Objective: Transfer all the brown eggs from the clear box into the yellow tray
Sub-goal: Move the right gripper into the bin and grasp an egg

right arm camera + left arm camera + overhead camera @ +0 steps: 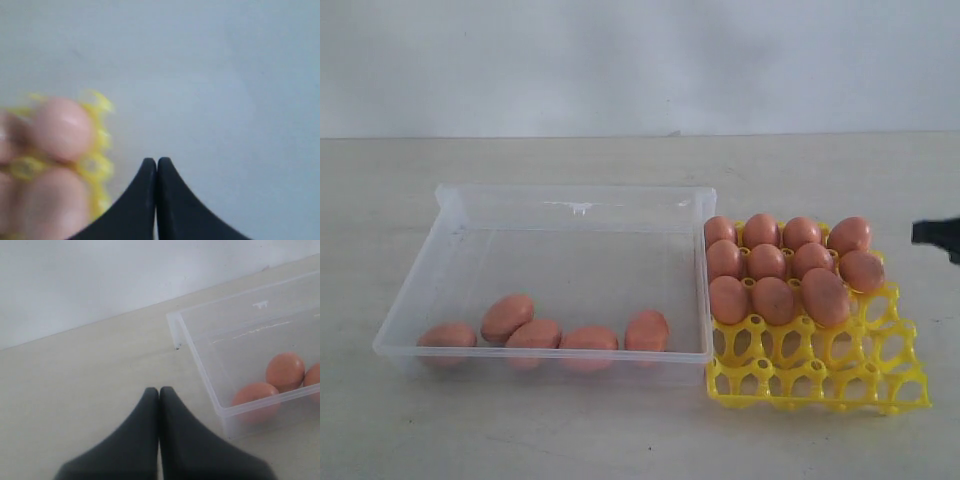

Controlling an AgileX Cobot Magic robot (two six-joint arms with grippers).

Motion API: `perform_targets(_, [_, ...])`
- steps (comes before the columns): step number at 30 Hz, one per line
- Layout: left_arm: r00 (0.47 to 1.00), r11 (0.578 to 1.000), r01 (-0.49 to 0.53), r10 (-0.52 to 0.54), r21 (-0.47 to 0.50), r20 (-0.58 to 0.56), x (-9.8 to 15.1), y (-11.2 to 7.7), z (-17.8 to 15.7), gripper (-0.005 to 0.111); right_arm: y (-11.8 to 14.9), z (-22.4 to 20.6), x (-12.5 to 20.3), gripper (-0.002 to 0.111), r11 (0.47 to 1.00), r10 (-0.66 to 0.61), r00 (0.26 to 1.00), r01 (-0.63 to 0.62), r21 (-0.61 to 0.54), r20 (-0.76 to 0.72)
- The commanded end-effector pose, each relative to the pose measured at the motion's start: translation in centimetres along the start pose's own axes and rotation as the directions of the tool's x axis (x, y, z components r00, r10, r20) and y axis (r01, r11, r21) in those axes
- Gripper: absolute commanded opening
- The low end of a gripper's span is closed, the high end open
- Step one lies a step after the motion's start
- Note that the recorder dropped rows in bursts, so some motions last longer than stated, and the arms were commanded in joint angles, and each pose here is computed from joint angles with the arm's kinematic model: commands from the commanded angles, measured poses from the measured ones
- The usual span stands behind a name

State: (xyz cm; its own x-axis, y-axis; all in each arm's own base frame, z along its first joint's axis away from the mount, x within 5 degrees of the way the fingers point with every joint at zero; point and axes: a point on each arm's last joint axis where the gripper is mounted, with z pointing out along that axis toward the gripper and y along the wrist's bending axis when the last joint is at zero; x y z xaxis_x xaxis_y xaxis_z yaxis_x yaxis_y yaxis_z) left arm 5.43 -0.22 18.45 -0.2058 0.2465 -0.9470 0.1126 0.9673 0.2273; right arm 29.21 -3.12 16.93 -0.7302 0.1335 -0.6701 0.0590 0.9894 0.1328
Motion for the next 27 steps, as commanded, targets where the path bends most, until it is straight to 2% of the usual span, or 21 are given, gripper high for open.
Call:
perform_targets(1, [1.0,1.0,0.007,-0.007,0.0,0.01,-0.1,0.0,0.0,-0.004,6.7,-3.3,-5.5,0.0,0.842,-0.169,0.956,0.267,-0.468,0.242])
perform_targets(2, [1.0,1.0,0.007,-0.007,0.0,0.01,-0.1,0.0,0.0,-0.004,8.7,-3.5,-6.2,0.0,0.787,-0.217,0.936,0.336,-0.518,0.277])
perform_targets(5, [1.0,1.0,0.007,-0.007,0.0,0.01,-0.1,0.0,0.0,-0.004,13.5,-3.0,-6.4,0.0,0.7,-0.382,0.875,0.484,-0.524,0.297])
perform_targets(7, [1.0,1.0,0.007,-0.007,0.0,0.01,-0.1,0.0,0.0,-0.004,16.6,-2.4,-5.7,0.0,0.671,-0.432,0.847,0.531,-0.517,0.31])
perform_targets(9, [1.0,1.0,0.007,-0.007,0.0,0.01,-0.1,0.0,0.0,-0.004,19.7,-2.3,-5.2,0.0,0.676,-0.478,0.812,0.584,-0.449,0.335])
perform_targets(11, [1.0,1.0,0.007,-0.007,0.0,0.01,-0.1,0.0,0.0,-0.004,22.1,-2.5,-4.8,0.0,0.706,-0.524,0.768,0.633,-0.317,0.368])
perform_targets(12, [1.0,1.0,0.007,-0.007,0.0,0.01,-0.1,0.0,0.0,-0.004,22.7,-2.5,-4.8,0.0,0.726,-0.557,0.737,0.656,-0.207,0.382])
perform_targets(13, [1.0,1.0,0.007,-0.007,0.0,0.01,-0.1,0.0,0.0,-0.004,23.4,-2.8,-4.6,0.0,0.728,-0.612,0.687,0.683,-0.062,0.392])
perform_targets(14, [1.0,1.0,0.007,-0.007,0.0,0.01,-0.1,0.0,0.0,-0.004,23.8,-3.1,-4.4,0.0,0.704,-0.682,0.625,0.702,0.107,0.38])
perform_targets(15, [1.0,1.0,0.007,-0.007,0.0,0.01,-0.1,0.0,0.0,-0.004,24.1,-3.1,-4.1,0.0,0.657,-0.745,0.57,0.716,0.236,0.347])
perform_targets(16, [1.0,1.0,0.007,-0.007,0.0,0.01,-0.1,0.0,0.0,-0.004,24.2,-3.1,-4.0,0.0,0.574,-0.818,0.498,0.733,0.365,0.288])
perform_targets(17, [1.0,1.0,0.007,-0.007,0.0,0.01,-0.1,0.0,0.0,-0.004,24.3,-3.0,-4.0,0.0,0.484,-0.875,0.427,0.758,0.437,0.229])
perform_targets(18, [1.0,1.0,0.007,-0.007,0.0,0.01,-0.1,0.0,0.0,-0.004,24.4,-3.0,-4.2,0.0,0.457,-0.889,0.416,0.777,0.434,0.191])
perform_targets(19, [1.0,1.0,0.007,-0.007,0.0,0.01,-0.1,0.0,0.0,-0.004,24.5,-2.7,-4.1,0.0,0.475,-0.879,0.456,0.8,0.367,0.142])
perform_targets(20, [1.0,1.0,0.007,-0.007,0.0,0.01,-0.1,0.0,0.0,-0.004,24.6,-2.7,-4.1,0.0,0.519,-0.853,0.513,0.814,0.26,0.094])
perform_targets(21, [1.0,1.0,0.007,-0.007,0.0,0.01,-0.1,0.0,0.0,-0.004,24.7,-2.6,-3.9,0.0,0.599,-0.8,0.599,0.791,0.126,0.043])
perform_targets(22, [1.0,1.0,0.007,-0.007,0.0,0.01,-0.1,0.0,0.0,-0.004,25.2,-2.9,-4.0,0.0,0.631,-0.776,0.631,0.776,-0.016,-0.001])
perform_targets(23, [1.0,1.0,0.007,-0.007,0.0,0.01,-0.1,0.0,0.0,-0.004,25.7,-3.3,-4.1,0.0,0.635,-0.769,0.638,0.756,-0.158,-0.035])
perform_targets(24, [1.0,1.0,0.007,-0.007,0.0,0.01,-0.1,0.0,0.0,-0.004,26.2,-3.8,-4.1,0.0,0.593,-0.797,0.602,0.758,-0.271,-0.06])
perform_targets(25, [1.0,1.0,0.007,-0.007,0.0,0.01,-0.1,0.0,0.0,-0.004,26.7,-4.3,-4.3,0.0,0.588,-0.789,0.609,0.707,-0.394,-0.085])
perform_targets(27, [1.0,1.0,0.007,-0.007,0.0,0.01,-0.1,0.0,0.0,-0.004,28.0,-5.5,-4.7,0.0,0.589,-0.763,0.633,0.596,-0.546,-0.131])
